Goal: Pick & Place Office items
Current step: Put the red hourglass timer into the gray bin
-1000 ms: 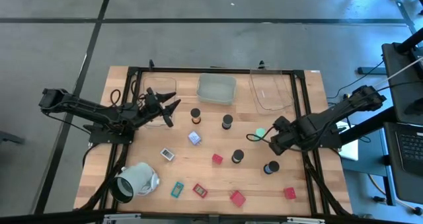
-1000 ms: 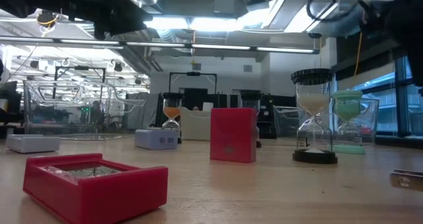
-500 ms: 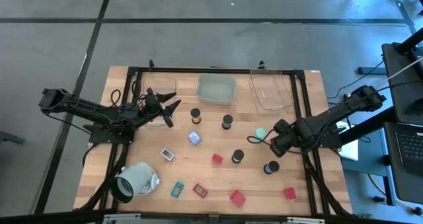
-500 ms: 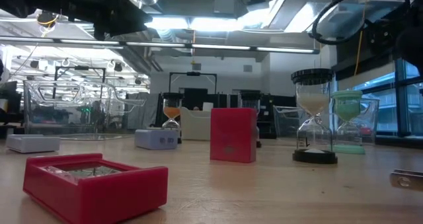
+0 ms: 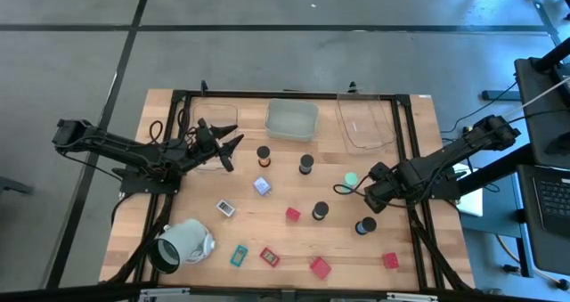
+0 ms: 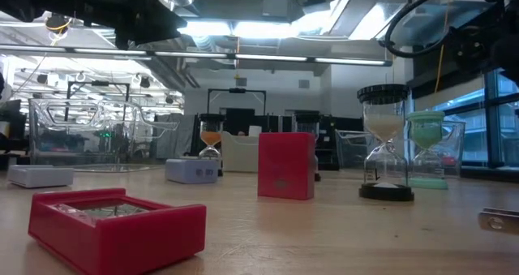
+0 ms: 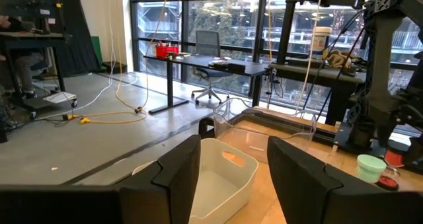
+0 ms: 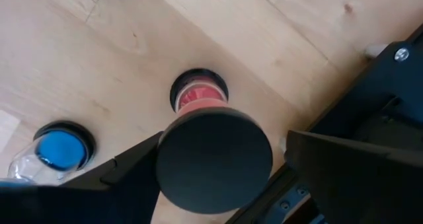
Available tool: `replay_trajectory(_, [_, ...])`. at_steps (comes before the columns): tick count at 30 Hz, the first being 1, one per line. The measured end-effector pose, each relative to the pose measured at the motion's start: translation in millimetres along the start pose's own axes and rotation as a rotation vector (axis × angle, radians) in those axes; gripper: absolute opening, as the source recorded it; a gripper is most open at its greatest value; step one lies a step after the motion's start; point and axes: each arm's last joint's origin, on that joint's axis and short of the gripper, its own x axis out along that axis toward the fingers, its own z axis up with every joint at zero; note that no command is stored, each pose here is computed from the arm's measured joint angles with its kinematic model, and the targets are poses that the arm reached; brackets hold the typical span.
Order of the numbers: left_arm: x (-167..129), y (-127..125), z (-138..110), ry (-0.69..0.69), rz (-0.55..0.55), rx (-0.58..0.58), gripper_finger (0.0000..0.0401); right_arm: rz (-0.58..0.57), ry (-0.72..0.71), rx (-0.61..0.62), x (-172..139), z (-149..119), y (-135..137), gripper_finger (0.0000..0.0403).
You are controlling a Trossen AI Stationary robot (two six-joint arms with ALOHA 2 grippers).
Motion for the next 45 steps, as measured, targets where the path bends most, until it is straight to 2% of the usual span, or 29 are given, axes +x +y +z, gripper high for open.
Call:
replay_trajectory(11, [0, 0, 0, 0.000, 0.000, 0.001, 0.0171, -0.001, 0.002, -0.012, 0, 0, 0, 0.0217])
replay_trajectory(19, [0, 0, 0, 0.000, 0.000, 0.001, 0.0170, -0.004, -0.034, -0.014, -2, 1, 0, 0.0223])
replay_trajectory(22, [0, 0, 0, 0.000, 0.000, 0.000, 0.0167, 0.024, -0.111, -0.023, -17, 4, 4, 0.0224])
replay_trajectory(29, [0, 0, 0, -0.001, 0.000, 0.001, 0.0167, 0.062, -0.338, -0.067, -74, 18, 8, 0.0213])
replay_trajectory(32, [0, 0, 0, -0.001, 0.001, 0.000, 0.0167, 0.073, -0.420, -0.075, -92, 31, 6, 0.0223])
replay_trajectory(37, [0, 0, 0, -0.001, 0.003, 0.001, 0.0167, 0.022, -0.457, -0.100, -108, 63, 2, 0.0218])
replay_trajectory(41, [0, 0, 0, -0.002, 0.003, 0.001, 0.0167, -0.056, -0.498, -0.123, -117, 99, 1, 0.0212])
replay_trajectory(45, [0, 0, 0, -0.002, 0.004, 0.001, 0.0167, -0.059, -0.529, -0.175, -119, 146, 8, 0.0223])
